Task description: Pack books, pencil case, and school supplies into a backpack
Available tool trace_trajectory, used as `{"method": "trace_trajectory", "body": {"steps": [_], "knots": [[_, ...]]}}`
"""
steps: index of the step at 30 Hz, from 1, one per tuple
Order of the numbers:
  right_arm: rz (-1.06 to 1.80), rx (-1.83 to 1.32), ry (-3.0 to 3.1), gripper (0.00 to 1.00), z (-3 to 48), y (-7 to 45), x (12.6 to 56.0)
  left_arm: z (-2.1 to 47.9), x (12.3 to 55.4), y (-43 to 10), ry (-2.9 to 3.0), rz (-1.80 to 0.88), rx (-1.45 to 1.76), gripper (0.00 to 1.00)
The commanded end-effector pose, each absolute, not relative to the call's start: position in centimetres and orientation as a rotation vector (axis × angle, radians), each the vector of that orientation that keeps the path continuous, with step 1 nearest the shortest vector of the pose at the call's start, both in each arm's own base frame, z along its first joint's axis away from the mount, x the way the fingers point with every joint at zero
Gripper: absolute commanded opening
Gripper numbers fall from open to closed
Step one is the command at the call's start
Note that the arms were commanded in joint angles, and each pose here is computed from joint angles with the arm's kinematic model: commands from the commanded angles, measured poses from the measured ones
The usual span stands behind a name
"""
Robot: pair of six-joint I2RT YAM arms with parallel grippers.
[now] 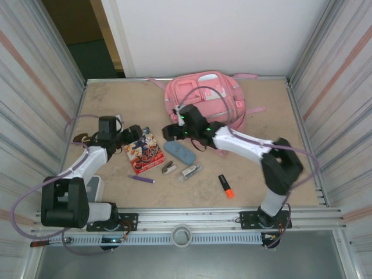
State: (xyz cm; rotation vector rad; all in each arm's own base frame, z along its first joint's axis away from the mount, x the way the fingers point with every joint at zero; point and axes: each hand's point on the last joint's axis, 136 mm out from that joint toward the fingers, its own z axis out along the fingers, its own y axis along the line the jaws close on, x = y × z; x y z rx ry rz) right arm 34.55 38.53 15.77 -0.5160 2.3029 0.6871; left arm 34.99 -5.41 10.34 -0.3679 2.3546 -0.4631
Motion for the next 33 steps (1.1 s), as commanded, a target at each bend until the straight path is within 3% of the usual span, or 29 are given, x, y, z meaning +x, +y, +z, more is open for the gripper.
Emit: {"method": "trace_trajectory", "body": {"steps": [1, 12, 25, 28, 33], "knots": [[0.735, -0.650, 2.442, 0.81, 11.9, 42.0, 33.3, 10.2, 34.3, -2.9, 2.301, -0.353, -0.484, 0.85], [0.783, -0.660, 2.528, 0.71, 5.3, 48.4, 36.0, 4.1, 31.6, -3.5, 2.454, -0.494, -0.620, 0.80], [0.803, -0.659, 2.583, 0.60, 2.9, 50.0, 36.7, 1.8, 30.9, -5.3, 2.481, -0.636, -0.613, 0.52], [0.855, -0.655, 2.572, 0.51, 3.6, 50.6, 36.6, 1.5, 31.1, -5.7, 2.481, -0.666, -0.609, 0.46], [0.947, -0.642, 2.528, 0.22, 5.6, 51.5, 36.7, 1.6, 31.4, -5.8, 2.479, -0.677, -0.608, 0.44]]}}
